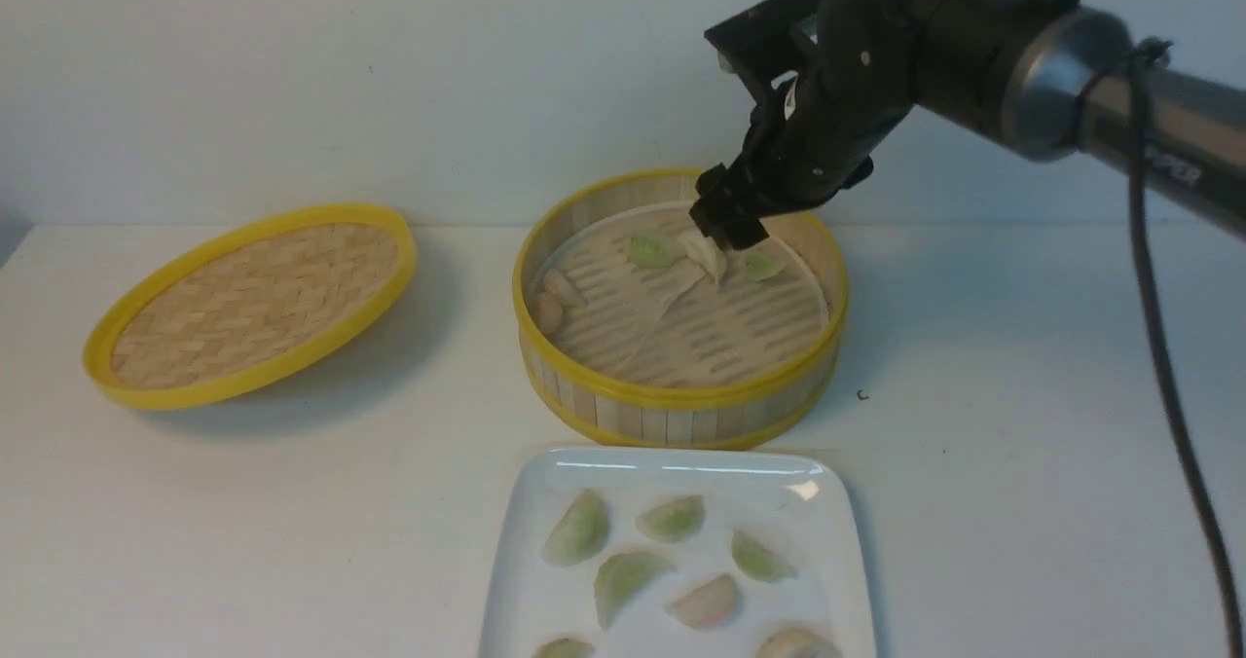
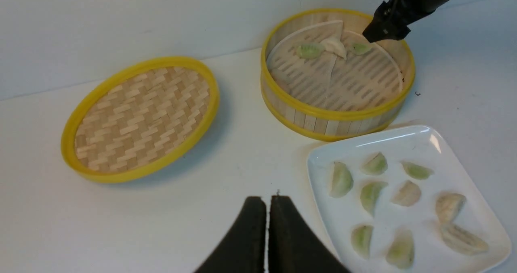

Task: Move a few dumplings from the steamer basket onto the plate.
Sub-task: Use the right arm to put the dumpling into the plate

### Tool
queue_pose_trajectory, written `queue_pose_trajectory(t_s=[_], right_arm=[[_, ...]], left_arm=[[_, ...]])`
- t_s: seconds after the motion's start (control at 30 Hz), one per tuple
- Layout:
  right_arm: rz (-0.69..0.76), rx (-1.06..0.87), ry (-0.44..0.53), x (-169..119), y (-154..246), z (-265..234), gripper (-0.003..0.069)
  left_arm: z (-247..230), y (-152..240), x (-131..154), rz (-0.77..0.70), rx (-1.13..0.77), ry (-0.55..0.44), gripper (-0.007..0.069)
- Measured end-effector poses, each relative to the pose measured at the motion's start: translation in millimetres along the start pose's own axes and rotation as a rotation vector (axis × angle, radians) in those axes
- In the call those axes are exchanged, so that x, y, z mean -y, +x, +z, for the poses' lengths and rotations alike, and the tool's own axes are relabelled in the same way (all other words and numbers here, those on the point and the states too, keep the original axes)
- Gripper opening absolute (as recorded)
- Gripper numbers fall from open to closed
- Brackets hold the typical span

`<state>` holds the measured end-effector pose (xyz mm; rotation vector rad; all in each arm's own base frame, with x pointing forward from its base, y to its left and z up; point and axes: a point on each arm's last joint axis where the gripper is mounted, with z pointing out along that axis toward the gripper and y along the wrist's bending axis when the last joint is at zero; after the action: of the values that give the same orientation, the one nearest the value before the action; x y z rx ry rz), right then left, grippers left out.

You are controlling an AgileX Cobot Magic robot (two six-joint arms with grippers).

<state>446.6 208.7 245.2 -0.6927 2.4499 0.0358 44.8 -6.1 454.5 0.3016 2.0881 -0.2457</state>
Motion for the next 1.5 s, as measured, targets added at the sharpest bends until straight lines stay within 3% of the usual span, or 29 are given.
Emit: queue_pose_trajectory(t_s=[0.23, 0.63, 0.73, 0.9, 1.07, 1.5], right_arm=[[0.016, -0.012, -0.028, 9.8, 5.6, 53.7, 0.0564], [0.032, 0.008, -0.023, 20.4, 10.5, 82.2, 0.0550], [0.033, 0.003, -0.024, 20.6, 12.3, 86.0, 0.0520], [0.039, 0.008, -0.027, 20.2, 12.2, 89.0, 0.0411], [0.034, -0.024, -0.027, 20.1, 15.0, 89.0, 0.0139], [0.045, -0.099, -0.047, 23.3, 5.0, 29.7, 0.0138]], left_arm=[[0.0, 0.0, 0.1, -0.005, 0.000, 0.001, -0.0006], [0.0, 0.2, 0.7, -0.010, -0.002, 0.008, -0.0006], [0.0, 0.2, 0.7, -0.010, -0.002, 0.008, -0.0006], [0.0, 0.2, 0.7, -0.010, -0.002, 0.008, -0.0006], [0.0, 0.4, 1.3, -0.012, -0.004, 0.014, -0.0006], [0.0, 0.4, 1.6, -0.013, -0.005, 0.017, -0.0006]])
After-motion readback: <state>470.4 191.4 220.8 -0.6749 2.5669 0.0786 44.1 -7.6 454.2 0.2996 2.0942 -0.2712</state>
